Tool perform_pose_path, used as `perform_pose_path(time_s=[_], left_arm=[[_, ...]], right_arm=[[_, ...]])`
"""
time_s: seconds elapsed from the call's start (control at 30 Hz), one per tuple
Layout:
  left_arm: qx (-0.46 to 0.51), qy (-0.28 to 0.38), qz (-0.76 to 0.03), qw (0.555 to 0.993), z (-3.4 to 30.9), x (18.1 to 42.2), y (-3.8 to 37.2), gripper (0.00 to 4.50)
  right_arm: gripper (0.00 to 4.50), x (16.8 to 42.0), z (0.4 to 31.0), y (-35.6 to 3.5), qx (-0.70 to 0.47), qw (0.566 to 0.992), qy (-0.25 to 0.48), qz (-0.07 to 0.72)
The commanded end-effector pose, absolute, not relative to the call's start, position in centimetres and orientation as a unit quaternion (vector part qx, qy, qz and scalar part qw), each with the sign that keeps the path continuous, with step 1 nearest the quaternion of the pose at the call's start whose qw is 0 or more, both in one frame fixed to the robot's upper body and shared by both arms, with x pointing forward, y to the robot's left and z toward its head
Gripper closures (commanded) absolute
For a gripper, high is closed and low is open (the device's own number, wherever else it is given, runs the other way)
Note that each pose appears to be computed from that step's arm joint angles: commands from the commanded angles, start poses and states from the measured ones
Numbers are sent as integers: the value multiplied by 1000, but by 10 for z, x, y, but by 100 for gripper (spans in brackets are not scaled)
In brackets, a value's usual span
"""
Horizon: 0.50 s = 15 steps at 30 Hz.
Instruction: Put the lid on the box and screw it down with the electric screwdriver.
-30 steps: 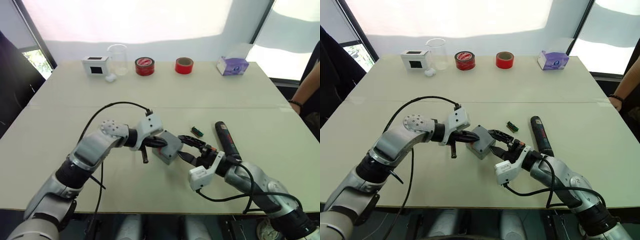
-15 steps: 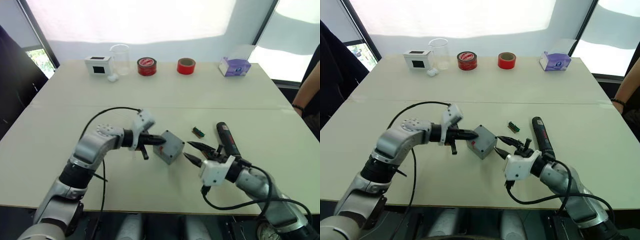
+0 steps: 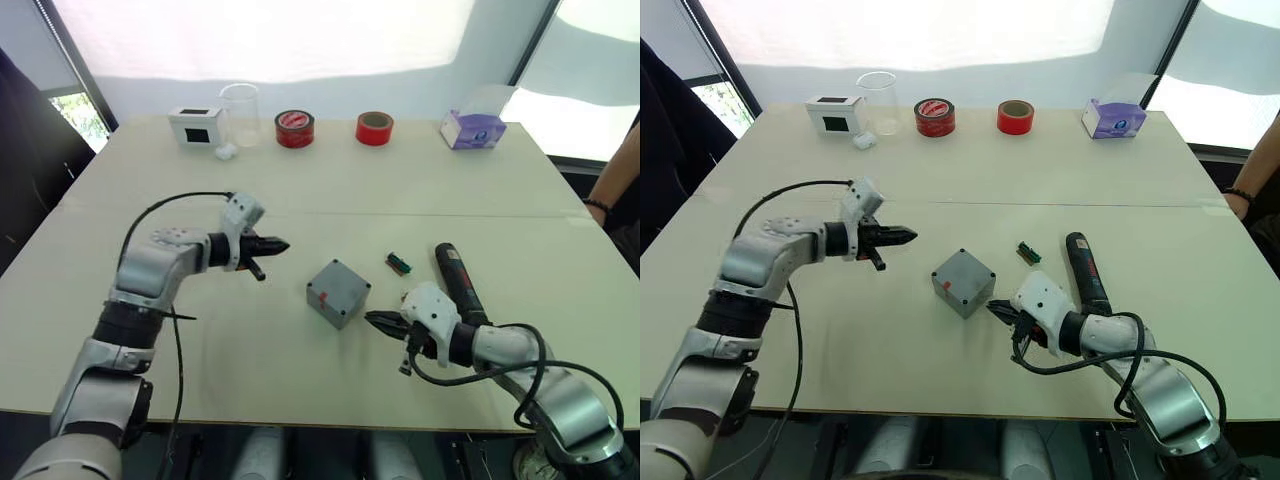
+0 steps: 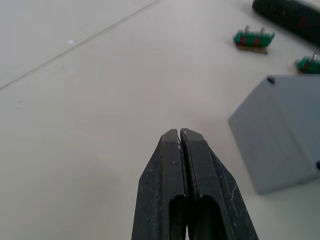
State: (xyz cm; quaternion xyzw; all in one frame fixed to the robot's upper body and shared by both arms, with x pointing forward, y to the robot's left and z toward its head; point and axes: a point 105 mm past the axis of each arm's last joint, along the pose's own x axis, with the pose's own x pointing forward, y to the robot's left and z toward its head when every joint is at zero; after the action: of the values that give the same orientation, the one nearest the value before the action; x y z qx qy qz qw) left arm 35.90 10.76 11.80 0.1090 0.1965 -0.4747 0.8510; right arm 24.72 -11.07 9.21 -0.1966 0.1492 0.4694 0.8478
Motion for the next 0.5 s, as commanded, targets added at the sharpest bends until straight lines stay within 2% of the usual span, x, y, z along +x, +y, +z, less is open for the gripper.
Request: perform_pose_path(time_s=[0.03,0.2,0.33,0.5], left_arm=[[112,180,-518,829,114,352,86,450],[103,194,-544,810,104,338,74,450],[97,200,-558,799,102,326,71,450],[83,218,-580,780,103,296,73,450]], right_arm=[[445,258,97,-105,-216,848,138,463],[445,276,98,-101,-268,849,118,439],[445,277,100,-94,-264,848,113,445],[445,278,100,-81,-261,849,97,450]])
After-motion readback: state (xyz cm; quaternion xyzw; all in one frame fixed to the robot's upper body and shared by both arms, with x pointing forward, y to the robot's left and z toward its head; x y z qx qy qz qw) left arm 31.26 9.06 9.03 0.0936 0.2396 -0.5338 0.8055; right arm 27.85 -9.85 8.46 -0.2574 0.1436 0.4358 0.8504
